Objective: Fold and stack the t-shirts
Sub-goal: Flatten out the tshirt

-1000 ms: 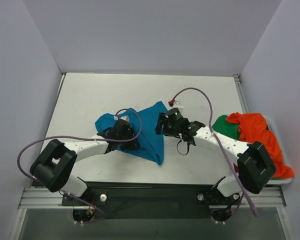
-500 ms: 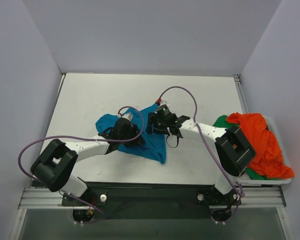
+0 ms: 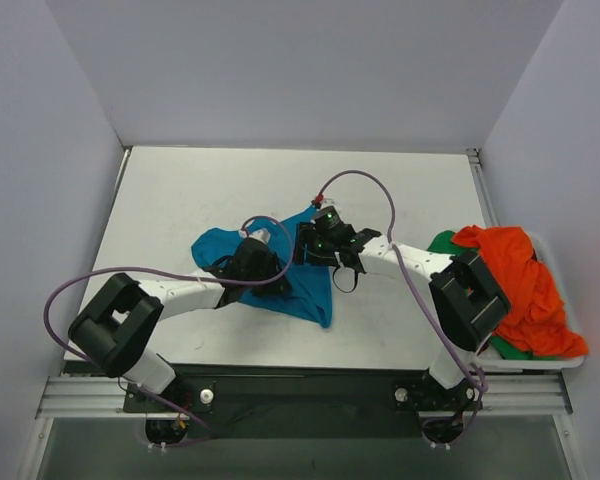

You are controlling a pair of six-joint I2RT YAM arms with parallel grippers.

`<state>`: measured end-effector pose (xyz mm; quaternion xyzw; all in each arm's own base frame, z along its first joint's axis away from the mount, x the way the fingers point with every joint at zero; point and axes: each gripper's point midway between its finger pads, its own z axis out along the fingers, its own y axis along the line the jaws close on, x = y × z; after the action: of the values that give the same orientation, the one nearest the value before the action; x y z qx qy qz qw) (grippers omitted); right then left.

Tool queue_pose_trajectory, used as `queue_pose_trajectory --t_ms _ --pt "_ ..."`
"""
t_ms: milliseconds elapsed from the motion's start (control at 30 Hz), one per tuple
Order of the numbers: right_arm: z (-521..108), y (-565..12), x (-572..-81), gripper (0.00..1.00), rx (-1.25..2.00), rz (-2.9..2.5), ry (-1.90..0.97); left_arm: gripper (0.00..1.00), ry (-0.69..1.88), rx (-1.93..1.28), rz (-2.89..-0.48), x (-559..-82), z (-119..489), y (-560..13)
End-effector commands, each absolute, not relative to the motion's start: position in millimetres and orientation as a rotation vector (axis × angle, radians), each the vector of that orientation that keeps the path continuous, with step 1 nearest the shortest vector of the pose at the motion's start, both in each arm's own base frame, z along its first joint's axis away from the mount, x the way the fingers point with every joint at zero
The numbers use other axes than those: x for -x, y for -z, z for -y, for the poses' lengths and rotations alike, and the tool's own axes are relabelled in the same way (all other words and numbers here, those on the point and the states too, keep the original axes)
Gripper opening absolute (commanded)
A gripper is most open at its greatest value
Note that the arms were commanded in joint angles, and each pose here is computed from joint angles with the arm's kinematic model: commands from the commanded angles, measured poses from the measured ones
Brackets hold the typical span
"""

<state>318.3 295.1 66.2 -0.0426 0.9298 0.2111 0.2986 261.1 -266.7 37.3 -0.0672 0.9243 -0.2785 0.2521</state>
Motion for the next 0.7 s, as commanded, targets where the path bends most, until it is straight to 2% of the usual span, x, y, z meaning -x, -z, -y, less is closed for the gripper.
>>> queue_pose_trajectory --t_ms 0,233,467,567,600,667 --pt "-309 -83 -333 0.57 0.128 -2.430 -0.611 0.44 0.768 0.173 -2.483 -267 274 -44" --pt "-317 -79 -336 0.57 0.143 -2.449 -0.616 0.52 0.721 0.172 -2.491 -259 263 -41" --pt "-325 -72 -335 0.56 0.155 -2.465 -0.619 0.55 0.728 0.167 -2.462 -262 263 -43" --pt "-329 -69 -336 0.55 0.155 -2.475 -0.616 0.50 0.767 0.154 -2.465 -262 270 -43" --pt "-329 -65 -336 0.54 0.156 -2.482 -0.611 0.44 0.782 0.145 -2.466 -261 272 -44" --pt "-330 -65 -337 0.53 0.156 -2.485 -0.610 0.39 0.798 0.148 -2.451 -263 274 -47"
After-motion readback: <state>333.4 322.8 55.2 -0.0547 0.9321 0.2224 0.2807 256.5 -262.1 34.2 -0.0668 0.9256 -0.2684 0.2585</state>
